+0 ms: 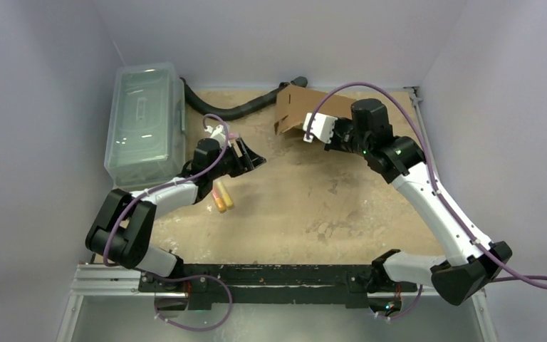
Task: Fold the paper box
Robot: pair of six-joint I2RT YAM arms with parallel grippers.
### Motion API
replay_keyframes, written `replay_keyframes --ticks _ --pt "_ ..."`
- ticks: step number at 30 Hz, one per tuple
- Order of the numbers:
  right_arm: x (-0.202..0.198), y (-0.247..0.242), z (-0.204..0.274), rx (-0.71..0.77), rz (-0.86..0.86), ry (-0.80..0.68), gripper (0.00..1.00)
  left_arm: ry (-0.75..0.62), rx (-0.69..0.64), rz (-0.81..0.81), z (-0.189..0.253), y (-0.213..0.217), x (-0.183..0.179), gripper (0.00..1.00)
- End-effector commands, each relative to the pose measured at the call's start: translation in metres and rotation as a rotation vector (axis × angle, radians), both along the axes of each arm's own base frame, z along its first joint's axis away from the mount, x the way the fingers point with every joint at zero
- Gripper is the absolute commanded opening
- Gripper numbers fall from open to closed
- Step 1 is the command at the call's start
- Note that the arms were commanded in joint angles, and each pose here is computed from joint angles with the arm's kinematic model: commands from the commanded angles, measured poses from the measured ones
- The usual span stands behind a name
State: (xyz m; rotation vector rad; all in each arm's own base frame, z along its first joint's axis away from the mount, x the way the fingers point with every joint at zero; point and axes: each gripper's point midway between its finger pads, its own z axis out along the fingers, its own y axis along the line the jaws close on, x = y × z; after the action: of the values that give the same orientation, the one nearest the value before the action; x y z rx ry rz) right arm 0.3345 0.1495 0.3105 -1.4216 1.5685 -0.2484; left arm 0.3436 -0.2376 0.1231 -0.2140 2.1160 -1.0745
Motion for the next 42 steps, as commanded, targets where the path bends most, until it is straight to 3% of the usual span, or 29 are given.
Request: replay_keyframes --ticks 1,3,6,10,12,18,24,28,42 --pt "-0.008 0.001 0.027 0.068 0.010 -0.060 0.00 -0.094 0.028 0.011 0.016 0.007 0.005 0.68" --pt "-0.008 -0.002 0.042 0.068 -0.004 -0.082 0.00 -0.134 0.058 0.004 0.023 0.011 0.004 0.69" --pt "-0.012 -0.007 0.112 0.110 0.006 -0.206 0.00 -0.210 0.117 0.011 0.039 0.023 0.005 0.71" --pt "-0.044 -0.015 0.189 0.155 0.055 -0.273 0.00 -0.333 0.181 0.066 0.078 0.050 0.006 0.75" --pt "-0.057 -0.019 0.205 0.166 0.074 -0.292 0.00 -0.376 0.213 0.100 0.096 0.061 0.005 0.80" --pt "-0.060 -0.028 0.152 0.058 0.062 -0.195 0.00 -0.428 0.222 0.140 0.129 0.074 -0.009 0.92" --pt "-0.058 -0.032 0.140 0.030 0.044 -0.179 0.00 -0.365 0.056 0.040 0.116 0.051 -0.035 0.92" --pt "-0.060 -0.020 0.115 0.001 0.114 -0.076 0.00 -0.306 -0.022 0.028 0.094 0.045 -0.046 0.91" --pt "-0.058 0.008 0.056 0.000 0.201 0.129 0.00 -0.181 -0.032 0.020 0.047 0.041 -0.045 0.91"
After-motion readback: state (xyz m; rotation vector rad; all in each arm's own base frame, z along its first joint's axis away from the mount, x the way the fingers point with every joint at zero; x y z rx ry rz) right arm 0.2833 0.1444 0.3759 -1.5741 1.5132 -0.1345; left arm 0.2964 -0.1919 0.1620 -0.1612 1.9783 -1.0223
